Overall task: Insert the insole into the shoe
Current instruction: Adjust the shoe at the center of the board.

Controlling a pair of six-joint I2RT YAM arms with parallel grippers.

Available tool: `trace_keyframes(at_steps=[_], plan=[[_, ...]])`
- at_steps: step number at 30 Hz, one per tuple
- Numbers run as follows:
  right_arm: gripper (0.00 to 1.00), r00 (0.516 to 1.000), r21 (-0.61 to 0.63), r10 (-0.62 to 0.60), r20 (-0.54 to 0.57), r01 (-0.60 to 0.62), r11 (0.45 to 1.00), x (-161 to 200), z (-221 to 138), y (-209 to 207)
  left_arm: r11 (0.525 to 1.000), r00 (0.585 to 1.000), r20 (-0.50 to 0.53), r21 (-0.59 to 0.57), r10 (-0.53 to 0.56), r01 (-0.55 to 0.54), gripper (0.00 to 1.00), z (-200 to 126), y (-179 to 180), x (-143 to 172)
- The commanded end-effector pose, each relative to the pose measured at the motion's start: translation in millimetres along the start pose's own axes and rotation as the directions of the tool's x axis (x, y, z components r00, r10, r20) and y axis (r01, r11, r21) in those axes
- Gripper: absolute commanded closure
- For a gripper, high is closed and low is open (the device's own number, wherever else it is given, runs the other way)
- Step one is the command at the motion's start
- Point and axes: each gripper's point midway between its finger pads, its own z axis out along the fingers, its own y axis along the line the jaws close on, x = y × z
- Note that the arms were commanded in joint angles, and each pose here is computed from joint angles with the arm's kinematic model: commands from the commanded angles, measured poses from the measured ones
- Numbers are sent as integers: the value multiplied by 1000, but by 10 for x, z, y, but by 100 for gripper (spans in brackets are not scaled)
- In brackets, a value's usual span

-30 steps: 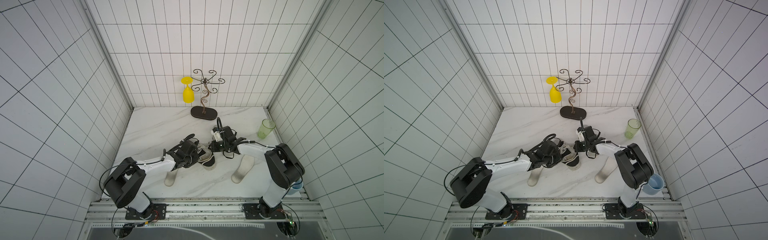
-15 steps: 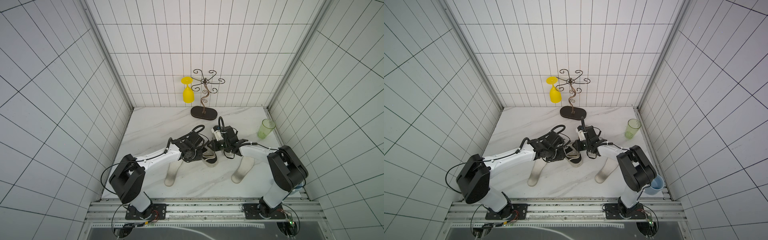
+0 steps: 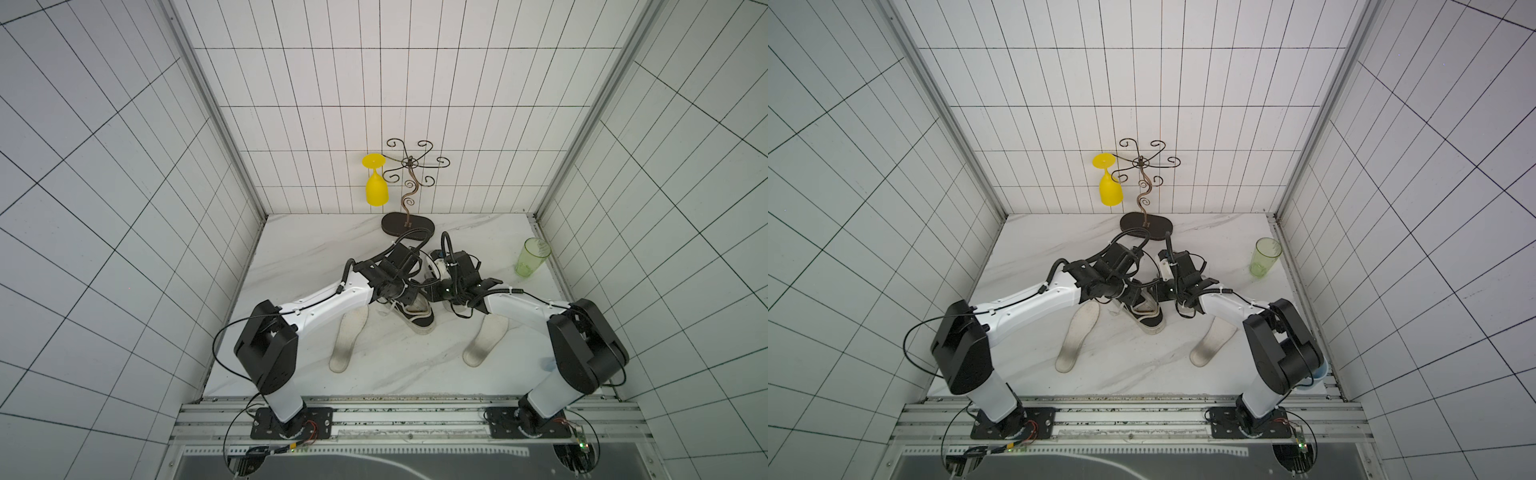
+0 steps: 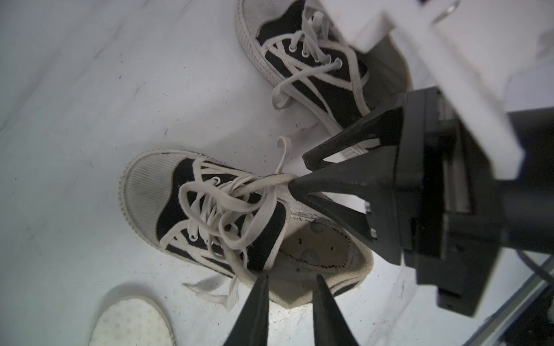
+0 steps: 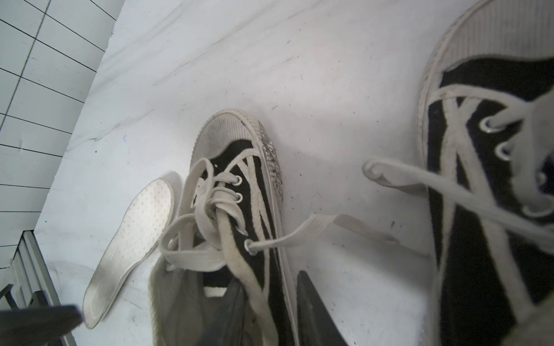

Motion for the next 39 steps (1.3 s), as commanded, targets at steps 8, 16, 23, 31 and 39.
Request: trace_keyframes(at_steps=[8, 16, 23, 31, 39], plan=[[75, 996, 20, 73, -54, -72, 997, 297, 19, -149, 964, 967, -83, -94, 241, -248, 60, 336, -3, 135], [77, 990, -12, 133, -45, -134, 991, 325, 41, -190, 942, 961, -123, -201, 247, -268, 57, 571, 129, 161], [78, 986, -21, 160, -50, -162, 987, 318, 52, -221, 915, 950, -162, -267, 268, -303, 49, 746, 264, 202], [79, 985, -29, 167, -50, -169, 985, 283, 63, -221, 929, 950, -203, -239, 237, -282, 50, 979, 255, 385], [81, 984, -16, 167, -64, -169, 986, 322, 79, -248, 927, 964, -162, -282, 209, -248, 100, 832, 281, 222]])
